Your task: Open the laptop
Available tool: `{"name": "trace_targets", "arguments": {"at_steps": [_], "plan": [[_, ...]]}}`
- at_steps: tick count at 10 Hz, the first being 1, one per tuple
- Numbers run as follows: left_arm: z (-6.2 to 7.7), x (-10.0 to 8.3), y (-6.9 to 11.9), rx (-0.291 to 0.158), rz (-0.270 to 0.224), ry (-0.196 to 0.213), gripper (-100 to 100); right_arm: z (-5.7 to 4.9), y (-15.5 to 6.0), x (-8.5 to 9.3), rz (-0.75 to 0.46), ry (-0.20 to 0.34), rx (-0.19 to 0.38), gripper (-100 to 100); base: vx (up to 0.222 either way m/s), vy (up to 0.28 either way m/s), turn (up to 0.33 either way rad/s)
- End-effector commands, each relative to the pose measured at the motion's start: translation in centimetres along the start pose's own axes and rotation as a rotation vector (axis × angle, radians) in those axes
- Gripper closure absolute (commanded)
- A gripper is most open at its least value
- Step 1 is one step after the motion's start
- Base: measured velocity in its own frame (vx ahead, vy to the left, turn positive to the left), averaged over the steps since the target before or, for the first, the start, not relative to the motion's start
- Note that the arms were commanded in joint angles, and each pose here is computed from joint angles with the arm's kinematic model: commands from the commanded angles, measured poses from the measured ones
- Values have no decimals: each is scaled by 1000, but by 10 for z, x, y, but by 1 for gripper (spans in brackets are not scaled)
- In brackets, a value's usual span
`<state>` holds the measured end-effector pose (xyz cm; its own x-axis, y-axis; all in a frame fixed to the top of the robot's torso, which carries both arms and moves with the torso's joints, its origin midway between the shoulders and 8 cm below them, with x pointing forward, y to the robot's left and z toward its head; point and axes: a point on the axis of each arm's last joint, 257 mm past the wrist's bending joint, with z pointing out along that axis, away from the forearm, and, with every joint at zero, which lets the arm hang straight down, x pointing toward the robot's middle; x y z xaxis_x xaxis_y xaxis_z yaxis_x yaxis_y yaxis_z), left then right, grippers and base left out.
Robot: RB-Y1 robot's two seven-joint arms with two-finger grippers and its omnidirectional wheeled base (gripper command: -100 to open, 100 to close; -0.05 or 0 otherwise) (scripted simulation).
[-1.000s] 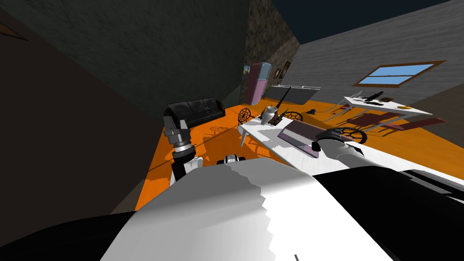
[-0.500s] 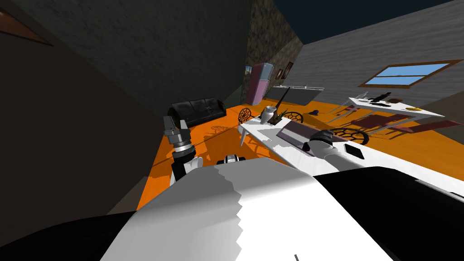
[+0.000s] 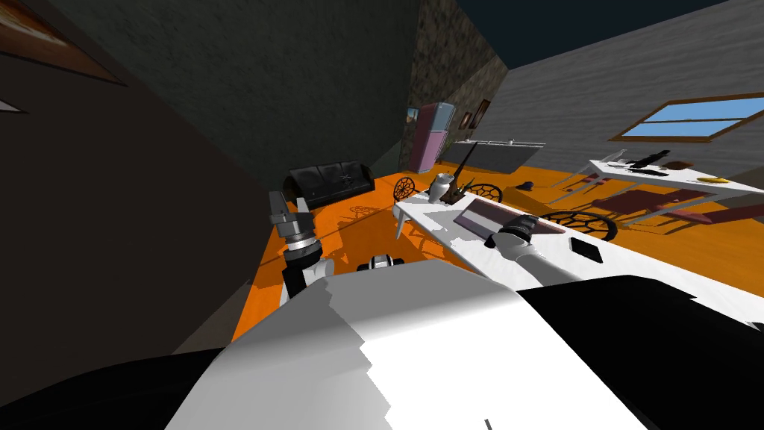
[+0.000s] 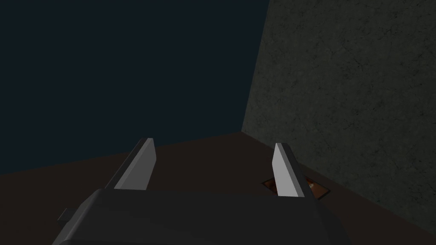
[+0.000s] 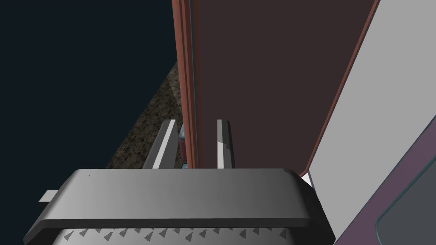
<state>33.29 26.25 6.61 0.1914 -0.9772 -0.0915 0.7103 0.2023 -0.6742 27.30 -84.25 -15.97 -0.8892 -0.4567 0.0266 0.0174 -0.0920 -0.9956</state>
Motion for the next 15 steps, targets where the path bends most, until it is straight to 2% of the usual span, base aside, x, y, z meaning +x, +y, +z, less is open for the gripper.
{"name": "trace_targets", "arguments": {"at_steps": [1, 2, 3, 5, 6, 7, 9, 10, 11, 12, 13, 14, 15], "plan": [[0, 0, 0, 0, 0, 0, 0, -15, 8, -14, 9, 9, 32, 100, -66, -27, 61], [0, 0, 0, 0, 0, 0, 0, -15, 2, -8, 9, 31, 58, 100, -78, -26, 72], [0, 0, 0, 0, 0, 0, 0, -27, 10, -26, 16, 20, 68, 100, -94, -47, 98], [0, 0, 0, 0, 0, 0, 0, -28, 2, -18, 17, 51, 101, 100, -65, -22, 58], [0, 0, 0, 0, 0, 0, 0, -28, 5, -19, 16, 41, 88, 100, -10, -3, -6], [0, 0, 0, 0, 0, 0, 0, -51, 28, -23, -20, 34, 87, 100, 17, -116, 4], [0, 0, 0, 0, 0, 0, 0, -56, 24, -18, -24, 57, 120, 100, 29, -92, 19], [0, 0, 0, 0, 0, 0, 0, -79, 47, -24, -48, 39, 105, 100, 44, -106, 0], [0, 0, 0, 0, 0, 0, 0, -85, 46, -26, -56, 42, 126, 100, 37, -105, 9], [0, 0, 0, 0, 0, 0, 0, -86, 40, -21, -55, 61, 150, 100, 8, -53, 15], [0, 0, 0, 0, 0, 0, 0, -110, 60, -30, -78, 34, 138, 100, 42, -130, 13], [0, 0, 0, 0, 0, 0, 0, -88, 40, -23, -66, 42, 143, -100, 15, -29, -18], [0, 0, 0, 0, 0, 0, 0, -82, 34, -23, -67, 40, 144, -100, -13, 90, -39]]}}
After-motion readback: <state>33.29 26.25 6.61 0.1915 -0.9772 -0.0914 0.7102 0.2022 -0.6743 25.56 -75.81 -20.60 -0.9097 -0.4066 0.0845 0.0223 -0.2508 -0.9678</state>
